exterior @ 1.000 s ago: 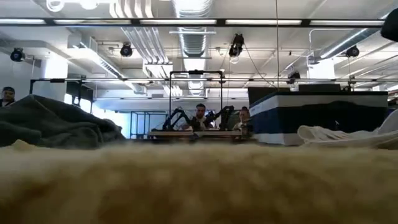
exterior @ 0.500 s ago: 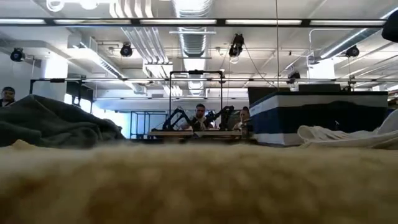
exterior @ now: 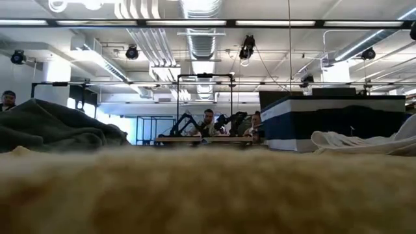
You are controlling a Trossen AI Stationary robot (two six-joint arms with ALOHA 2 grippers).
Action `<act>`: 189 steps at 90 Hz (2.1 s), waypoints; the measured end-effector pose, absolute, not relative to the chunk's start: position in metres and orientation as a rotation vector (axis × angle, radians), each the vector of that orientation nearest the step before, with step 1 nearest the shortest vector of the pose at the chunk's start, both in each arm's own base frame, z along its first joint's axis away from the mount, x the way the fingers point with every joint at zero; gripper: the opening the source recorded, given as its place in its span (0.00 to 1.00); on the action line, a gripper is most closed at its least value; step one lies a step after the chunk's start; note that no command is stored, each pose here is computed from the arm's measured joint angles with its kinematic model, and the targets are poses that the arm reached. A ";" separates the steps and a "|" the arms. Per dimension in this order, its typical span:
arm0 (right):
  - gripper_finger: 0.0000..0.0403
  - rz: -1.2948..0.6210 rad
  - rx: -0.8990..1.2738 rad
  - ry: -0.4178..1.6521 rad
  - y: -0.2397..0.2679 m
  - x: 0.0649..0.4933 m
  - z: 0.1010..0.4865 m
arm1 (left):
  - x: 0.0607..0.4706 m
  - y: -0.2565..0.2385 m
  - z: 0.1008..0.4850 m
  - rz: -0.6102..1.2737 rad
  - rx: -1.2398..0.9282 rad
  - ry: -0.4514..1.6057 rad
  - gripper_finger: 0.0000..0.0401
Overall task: Fold towel
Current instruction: Fold the yellow towel
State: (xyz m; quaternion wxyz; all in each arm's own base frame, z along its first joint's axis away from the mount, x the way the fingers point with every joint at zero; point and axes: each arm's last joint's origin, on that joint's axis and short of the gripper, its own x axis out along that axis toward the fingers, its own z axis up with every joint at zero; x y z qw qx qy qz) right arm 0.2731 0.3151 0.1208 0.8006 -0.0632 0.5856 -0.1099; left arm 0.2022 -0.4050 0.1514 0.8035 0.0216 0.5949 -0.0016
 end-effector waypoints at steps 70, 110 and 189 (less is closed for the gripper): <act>0.00 -0.224 -0.133 1.249 0.318 0.271 0.121 | 0.206 -0.404 0.166 -0.014 0.068 1.164 0.64; 0.00 -0.240 -0.145 1.229 0.317 0.270 0.118 | 0.198 -0.391 0.144 0.069 0.081 1.242 0.35; 0.00 -0.225 -0.124 1.310 0.306 0.275 0.134 | 0.172 -0.369 0.177 0.190 0.180 1.230 0.01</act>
